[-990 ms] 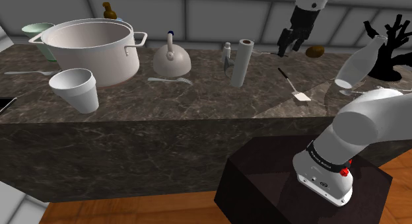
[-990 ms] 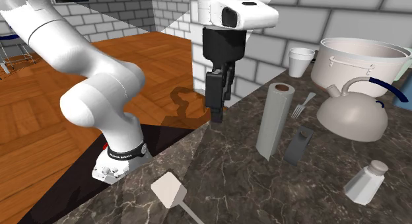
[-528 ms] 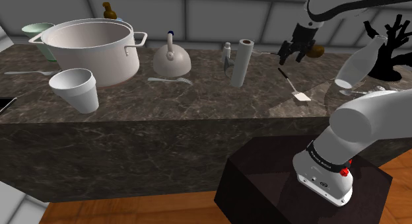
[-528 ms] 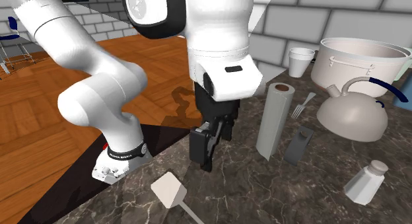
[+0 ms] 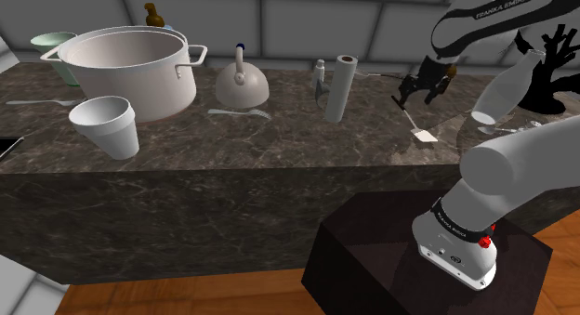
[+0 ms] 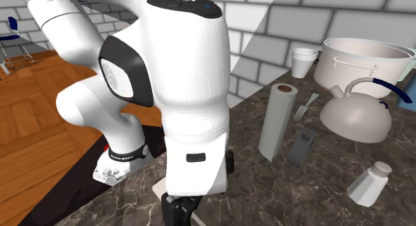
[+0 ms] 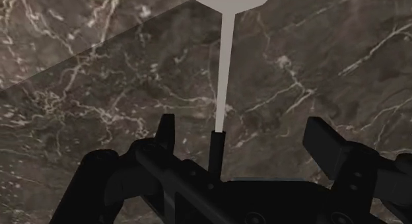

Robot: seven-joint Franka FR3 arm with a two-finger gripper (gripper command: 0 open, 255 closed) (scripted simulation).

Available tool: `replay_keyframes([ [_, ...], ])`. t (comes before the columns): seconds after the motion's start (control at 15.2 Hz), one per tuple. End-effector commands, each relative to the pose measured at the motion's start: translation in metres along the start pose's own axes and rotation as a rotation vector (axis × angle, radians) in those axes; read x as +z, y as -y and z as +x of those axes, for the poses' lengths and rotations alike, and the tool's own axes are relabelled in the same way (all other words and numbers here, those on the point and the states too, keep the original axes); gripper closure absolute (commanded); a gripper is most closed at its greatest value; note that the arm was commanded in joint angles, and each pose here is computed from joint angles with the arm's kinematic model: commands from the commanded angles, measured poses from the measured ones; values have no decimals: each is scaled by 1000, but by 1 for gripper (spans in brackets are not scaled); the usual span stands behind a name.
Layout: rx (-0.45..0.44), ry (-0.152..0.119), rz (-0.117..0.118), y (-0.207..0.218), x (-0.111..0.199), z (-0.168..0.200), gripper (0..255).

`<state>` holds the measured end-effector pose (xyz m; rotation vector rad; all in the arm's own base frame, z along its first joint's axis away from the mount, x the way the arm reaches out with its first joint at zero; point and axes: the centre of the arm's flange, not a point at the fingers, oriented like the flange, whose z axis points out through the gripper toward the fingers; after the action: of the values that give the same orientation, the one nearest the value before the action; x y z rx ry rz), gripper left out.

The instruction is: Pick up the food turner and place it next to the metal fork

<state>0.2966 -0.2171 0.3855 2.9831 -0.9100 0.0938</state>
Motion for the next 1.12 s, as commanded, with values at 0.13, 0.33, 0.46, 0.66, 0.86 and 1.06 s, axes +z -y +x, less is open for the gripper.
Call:
replay_keyframes([
  [0.13,26,-3,2,-7,23,-1,0],
  [0.33,26,-3,2,-7,39,-1,0],
  [0.46,26,-3,2,-7,47,-1,0],
  [0.66,26,-3,2,-7,47,-1,0],
  [0.86,26,-3,2,-7,47,-1,0],
  [1.06,26,-3,2,-7,47,-1,255],
])
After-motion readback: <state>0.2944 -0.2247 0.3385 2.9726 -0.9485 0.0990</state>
